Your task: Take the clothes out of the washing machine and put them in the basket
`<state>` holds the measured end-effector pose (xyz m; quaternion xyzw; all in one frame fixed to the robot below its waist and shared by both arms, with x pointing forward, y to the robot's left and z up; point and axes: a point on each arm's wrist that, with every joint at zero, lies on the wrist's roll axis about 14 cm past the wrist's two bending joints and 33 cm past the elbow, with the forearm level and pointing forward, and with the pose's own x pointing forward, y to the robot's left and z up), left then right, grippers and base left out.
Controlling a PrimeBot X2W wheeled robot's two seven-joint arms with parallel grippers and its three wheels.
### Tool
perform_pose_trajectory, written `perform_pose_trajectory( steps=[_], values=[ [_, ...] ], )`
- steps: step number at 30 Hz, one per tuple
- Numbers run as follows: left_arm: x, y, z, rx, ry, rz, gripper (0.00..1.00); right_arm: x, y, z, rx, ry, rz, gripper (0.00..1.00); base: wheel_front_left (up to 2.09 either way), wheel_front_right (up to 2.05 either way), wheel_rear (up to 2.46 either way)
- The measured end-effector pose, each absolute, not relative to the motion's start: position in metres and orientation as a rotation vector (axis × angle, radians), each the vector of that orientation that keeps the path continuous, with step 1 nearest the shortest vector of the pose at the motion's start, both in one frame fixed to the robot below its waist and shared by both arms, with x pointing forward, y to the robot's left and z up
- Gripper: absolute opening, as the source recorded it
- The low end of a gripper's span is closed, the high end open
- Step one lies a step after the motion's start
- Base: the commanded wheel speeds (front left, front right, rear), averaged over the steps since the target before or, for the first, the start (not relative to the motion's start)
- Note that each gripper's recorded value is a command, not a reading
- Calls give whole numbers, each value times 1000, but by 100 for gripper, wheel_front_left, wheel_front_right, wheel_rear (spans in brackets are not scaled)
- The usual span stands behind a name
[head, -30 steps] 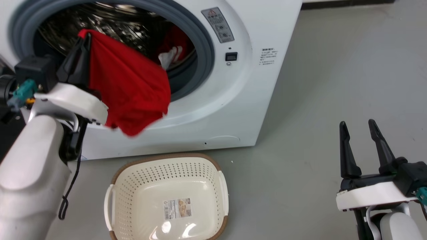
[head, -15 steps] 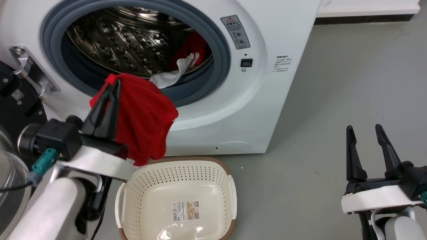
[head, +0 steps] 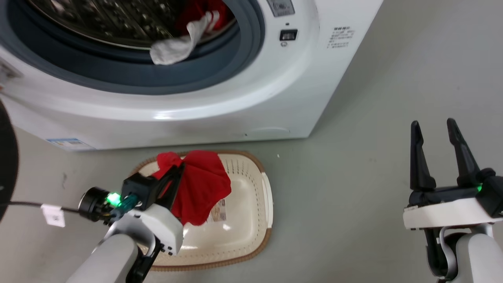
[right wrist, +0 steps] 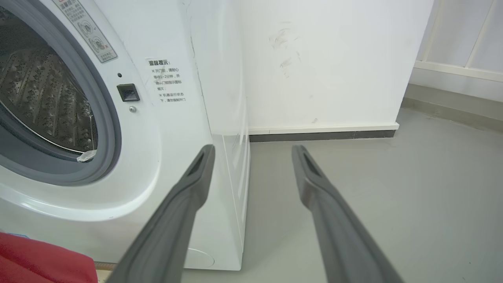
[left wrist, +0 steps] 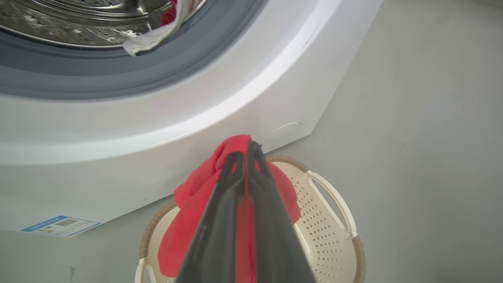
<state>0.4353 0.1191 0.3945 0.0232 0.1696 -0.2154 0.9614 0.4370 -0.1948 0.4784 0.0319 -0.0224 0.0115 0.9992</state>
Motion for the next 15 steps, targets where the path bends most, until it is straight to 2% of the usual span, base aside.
perform_pose_trajectory(
  steps=[9,15],
  values=[
    [445,113,283,125,614,-502,0,455,-208,441,46,32,-9,100,0,0,0],
    [444,111,222,180,771,-543,0,452,-223,414,32,102,-51,100,0,0,0]
  ],
)
